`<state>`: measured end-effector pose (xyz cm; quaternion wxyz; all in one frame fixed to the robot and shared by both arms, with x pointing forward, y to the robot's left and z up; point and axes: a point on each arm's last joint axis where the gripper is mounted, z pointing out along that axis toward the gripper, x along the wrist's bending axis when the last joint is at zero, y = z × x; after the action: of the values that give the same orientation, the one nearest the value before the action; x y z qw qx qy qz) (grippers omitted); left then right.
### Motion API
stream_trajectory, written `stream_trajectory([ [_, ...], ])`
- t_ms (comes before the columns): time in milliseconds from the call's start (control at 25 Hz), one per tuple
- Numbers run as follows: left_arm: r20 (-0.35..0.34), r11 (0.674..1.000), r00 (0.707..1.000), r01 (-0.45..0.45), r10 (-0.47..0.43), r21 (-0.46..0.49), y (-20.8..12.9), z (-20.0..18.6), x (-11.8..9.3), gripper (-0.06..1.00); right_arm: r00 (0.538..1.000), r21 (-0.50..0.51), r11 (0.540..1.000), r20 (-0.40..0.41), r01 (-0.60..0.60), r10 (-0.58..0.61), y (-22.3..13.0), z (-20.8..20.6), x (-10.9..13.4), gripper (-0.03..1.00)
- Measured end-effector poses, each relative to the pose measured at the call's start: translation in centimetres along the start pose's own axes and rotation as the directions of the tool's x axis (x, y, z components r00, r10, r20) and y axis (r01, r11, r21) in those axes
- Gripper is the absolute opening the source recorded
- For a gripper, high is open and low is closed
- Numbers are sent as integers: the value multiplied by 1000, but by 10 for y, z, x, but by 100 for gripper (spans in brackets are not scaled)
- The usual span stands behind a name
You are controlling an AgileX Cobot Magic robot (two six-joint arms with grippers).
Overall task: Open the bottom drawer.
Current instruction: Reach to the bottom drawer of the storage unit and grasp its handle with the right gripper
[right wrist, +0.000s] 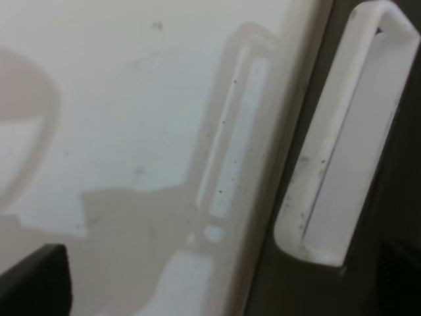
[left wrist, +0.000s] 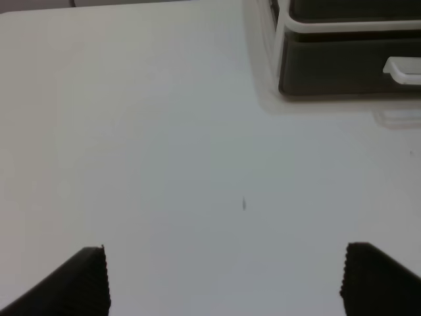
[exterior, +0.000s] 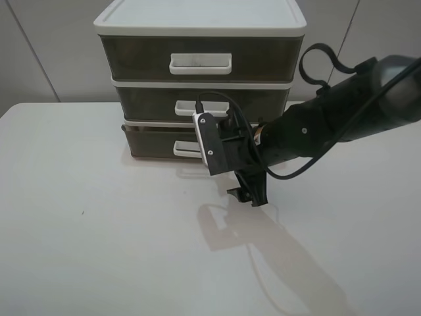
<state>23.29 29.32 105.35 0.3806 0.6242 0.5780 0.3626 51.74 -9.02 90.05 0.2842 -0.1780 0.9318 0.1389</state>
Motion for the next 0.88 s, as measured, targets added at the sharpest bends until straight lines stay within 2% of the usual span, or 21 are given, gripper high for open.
stream_trajectory([
  [520,0,1000,1000,0,0,0,0,0,0,72,999,-26,1000,31,14,-13,12,21,8,80],
  [880,0,1000,1000,0,0,0,0,0,0,72,994,-34,997,86,-62,65,12,20,3,80],
])
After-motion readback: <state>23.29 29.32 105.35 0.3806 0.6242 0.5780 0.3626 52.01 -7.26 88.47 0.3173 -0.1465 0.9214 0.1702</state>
